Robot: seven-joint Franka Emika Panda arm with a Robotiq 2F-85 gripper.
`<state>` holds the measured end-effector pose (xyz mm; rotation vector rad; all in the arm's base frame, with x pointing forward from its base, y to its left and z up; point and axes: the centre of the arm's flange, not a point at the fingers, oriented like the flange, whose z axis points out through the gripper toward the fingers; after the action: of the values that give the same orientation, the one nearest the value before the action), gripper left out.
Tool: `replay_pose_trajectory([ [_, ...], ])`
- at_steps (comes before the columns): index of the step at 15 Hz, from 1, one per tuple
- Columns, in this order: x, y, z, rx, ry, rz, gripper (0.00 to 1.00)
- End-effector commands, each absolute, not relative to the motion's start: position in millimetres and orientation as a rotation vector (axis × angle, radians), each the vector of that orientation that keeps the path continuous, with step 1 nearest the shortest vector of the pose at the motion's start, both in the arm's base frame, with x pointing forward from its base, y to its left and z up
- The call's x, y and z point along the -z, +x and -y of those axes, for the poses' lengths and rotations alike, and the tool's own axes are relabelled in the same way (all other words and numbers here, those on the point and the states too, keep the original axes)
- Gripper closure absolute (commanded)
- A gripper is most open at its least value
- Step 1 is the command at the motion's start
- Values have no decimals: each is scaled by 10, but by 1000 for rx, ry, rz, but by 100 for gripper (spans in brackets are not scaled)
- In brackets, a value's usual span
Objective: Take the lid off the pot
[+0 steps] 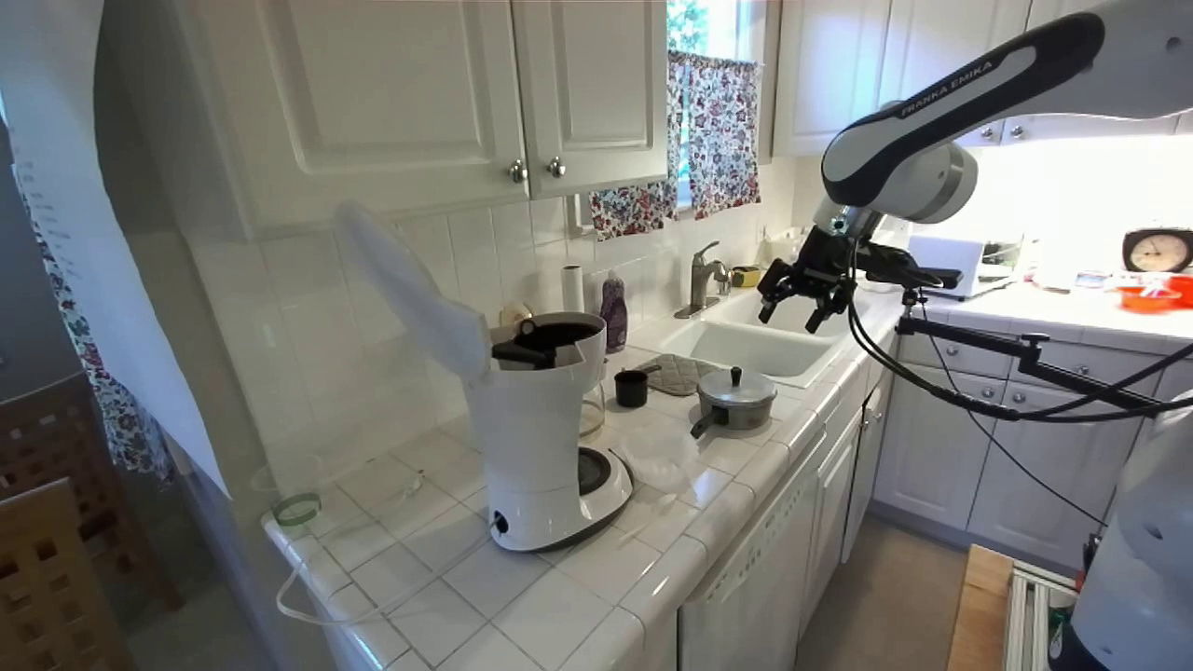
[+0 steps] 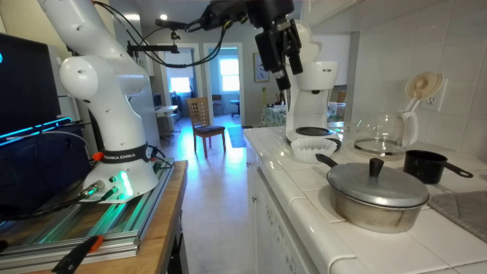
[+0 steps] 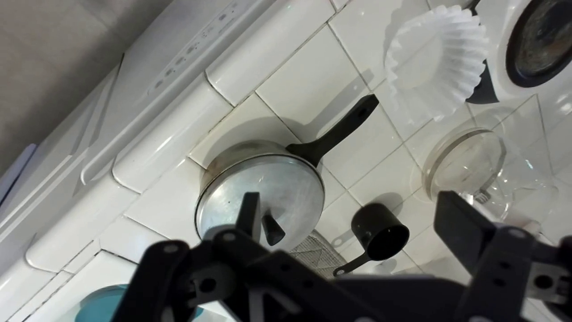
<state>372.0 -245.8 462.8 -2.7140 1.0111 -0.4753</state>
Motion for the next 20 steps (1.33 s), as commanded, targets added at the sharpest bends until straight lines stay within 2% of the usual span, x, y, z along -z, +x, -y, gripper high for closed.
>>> replay_pose_trajectory([
  [1, -4630, 3721, 2455, 476, -2714, -1010, 0],
  [12, -4641, 3786, 2636, 462, -2733, -1035, 0],
  [20, -4586, 3965, 3039, 314, -2814, -854, 0],
])
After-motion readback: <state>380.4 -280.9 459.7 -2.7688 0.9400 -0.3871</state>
